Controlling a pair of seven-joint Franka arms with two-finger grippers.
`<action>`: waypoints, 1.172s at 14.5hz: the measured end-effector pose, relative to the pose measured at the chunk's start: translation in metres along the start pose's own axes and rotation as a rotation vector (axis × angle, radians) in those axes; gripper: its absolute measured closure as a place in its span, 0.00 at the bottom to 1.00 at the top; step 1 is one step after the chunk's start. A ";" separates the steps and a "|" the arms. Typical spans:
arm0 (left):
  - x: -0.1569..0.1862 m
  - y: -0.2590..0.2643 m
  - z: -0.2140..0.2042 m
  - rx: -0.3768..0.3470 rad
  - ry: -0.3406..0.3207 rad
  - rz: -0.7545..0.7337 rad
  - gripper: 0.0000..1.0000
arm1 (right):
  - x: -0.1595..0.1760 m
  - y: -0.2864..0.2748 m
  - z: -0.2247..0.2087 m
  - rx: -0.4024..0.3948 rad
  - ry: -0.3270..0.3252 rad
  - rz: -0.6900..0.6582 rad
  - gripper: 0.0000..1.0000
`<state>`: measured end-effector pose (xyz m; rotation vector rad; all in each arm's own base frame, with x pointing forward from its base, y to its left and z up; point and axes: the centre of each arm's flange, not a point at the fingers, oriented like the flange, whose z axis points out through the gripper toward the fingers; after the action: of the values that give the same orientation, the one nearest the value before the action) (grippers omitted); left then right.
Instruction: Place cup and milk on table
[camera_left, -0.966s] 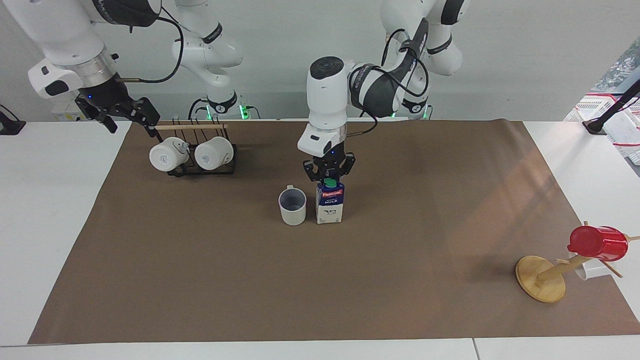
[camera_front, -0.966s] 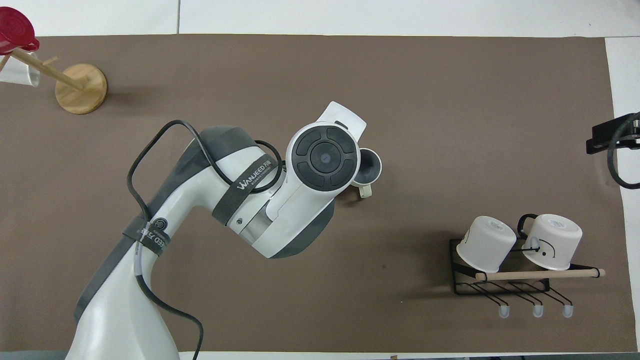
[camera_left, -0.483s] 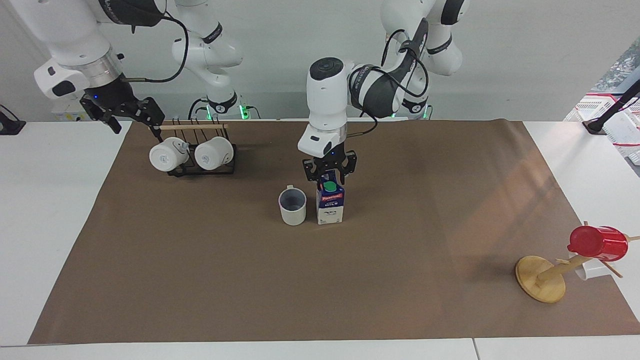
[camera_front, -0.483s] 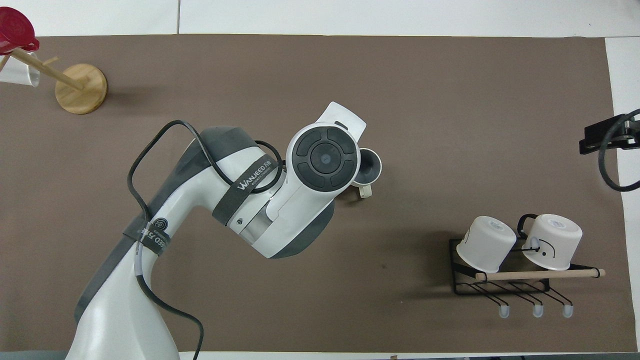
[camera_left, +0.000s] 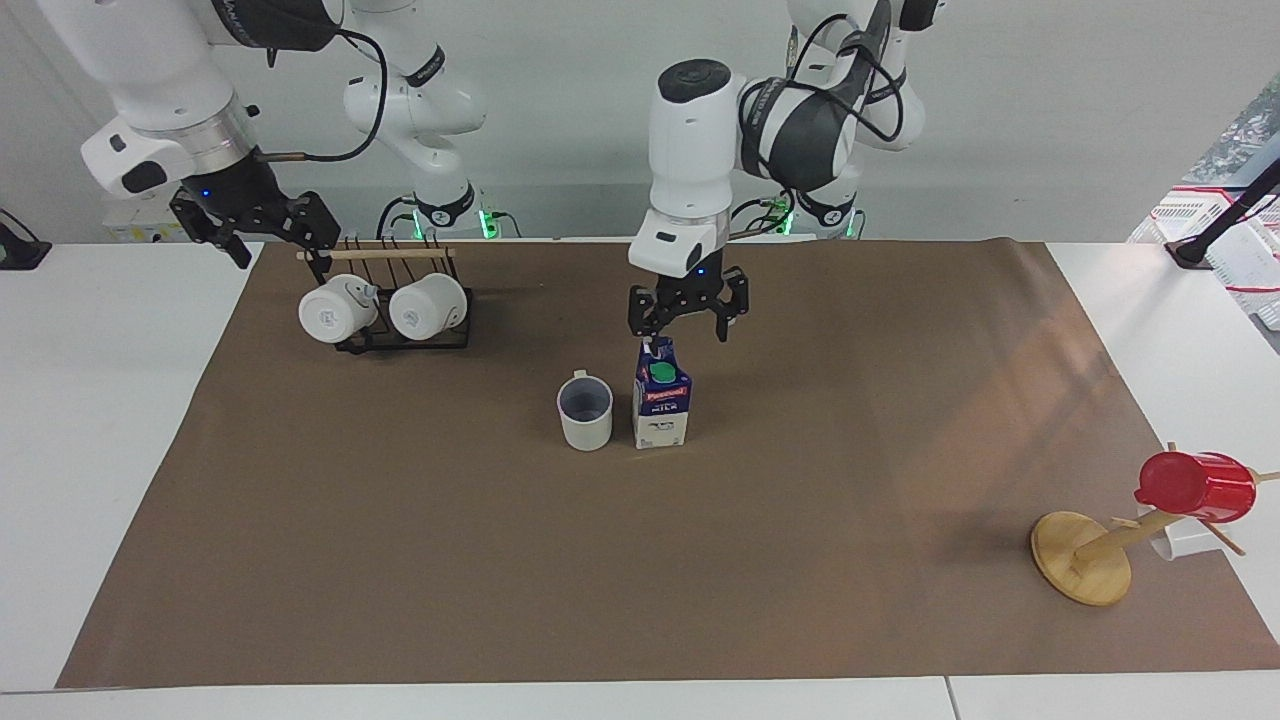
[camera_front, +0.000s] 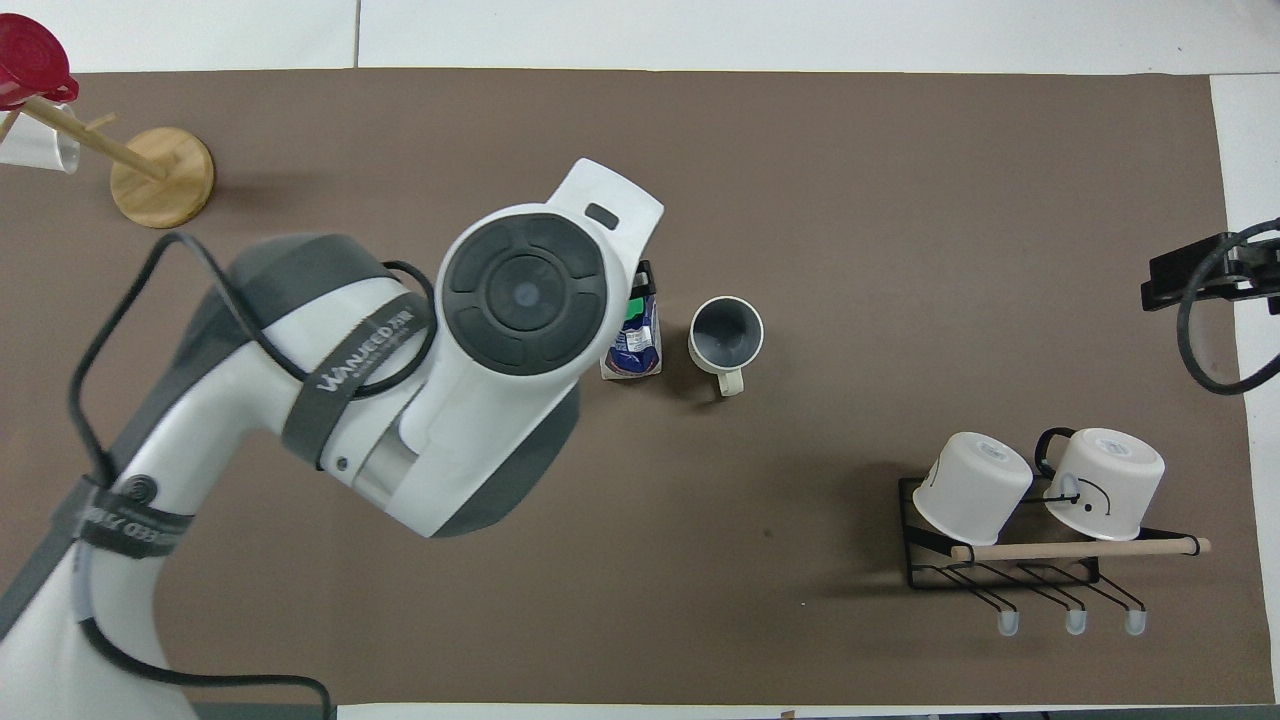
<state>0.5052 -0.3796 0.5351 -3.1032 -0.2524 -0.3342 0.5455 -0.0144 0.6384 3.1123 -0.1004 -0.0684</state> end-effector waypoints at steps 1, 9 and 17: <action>0.009 -0.022 -0.003 0.003 -0.009 0.006 0.00 | 0.000 0.000 0.000 0.000 0.000 0.000 0.00; 0.093 -0.221 0.003 0.017 -0.149 0.123 0.00 | 0.000 0.001 0.000 0.000 0.000 0.002 0.00; 0.125 -0.334 -0.018 -0.022 -0.219 0.158 0.00 | 0.000 0.001 0.000 0.000 0.000 -0.040 0.00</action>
<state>0.5682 -0.0308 0.5770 -3.1538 -0.0034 0.0057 0.5455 -0.0155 0.6384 3.1147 -0.0380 -0.0694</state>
